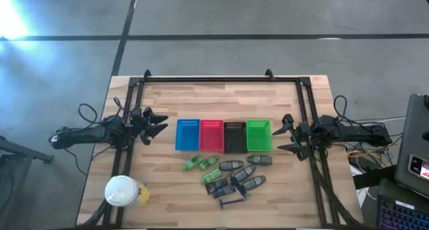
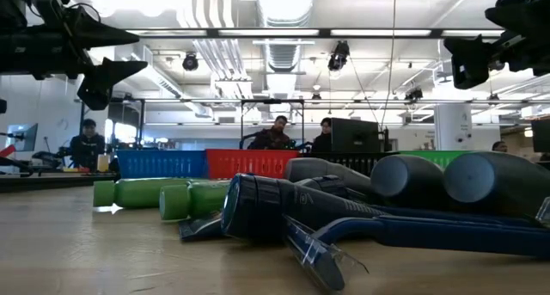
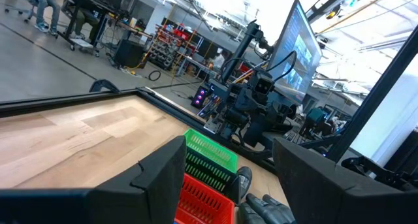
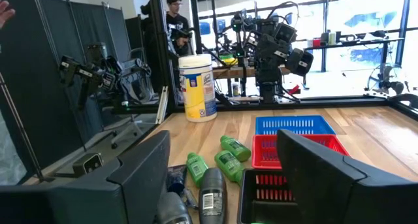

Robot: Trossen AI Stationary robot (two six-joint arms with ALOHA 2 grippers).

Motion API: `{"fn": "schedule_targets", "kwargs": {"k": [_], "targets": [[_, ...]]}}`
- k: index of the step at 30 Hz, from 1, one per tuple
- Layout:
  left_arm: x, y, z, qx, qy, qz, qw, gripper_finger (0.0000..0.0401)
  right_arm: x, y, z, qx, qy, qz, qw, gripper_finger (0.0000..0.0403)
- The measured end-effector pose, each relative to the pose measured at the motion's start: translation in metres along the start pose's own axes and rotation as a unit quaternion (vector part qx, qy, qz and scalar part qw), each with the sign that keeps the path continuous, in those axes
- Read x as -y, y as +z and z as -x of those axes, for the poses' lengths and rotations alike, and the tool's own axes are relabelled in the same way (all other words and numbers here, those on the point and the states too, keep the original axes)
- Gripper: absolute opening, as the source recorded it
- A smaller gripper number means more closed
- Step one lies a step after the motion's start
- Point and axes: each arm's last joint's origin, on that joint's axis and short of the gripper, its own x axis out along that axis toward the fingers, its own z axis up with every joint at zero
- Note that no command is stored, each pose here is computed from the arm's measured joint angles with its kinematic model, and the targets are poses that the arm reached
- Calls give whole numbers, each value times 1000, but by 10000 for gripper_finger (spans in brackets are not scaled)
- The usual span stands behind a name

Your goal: Pick & Place Travel size toiletries

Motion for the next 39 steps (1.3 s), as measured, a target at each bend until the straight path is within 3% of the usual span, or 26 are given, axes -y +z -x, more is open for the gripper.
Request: {"fn": "schedule_targets", "kwargs": {"k": [26, 39], "targets": [[0, 0, 0, 0, 0, 0, 1000, 234, 0, 0, 0, 0, 0, 0, 1000, 358], [0, 0, 0, 0, 0, 0, 1000, 234, 0, 0, 0, 0, 0, 0, 1000, 331]]}}
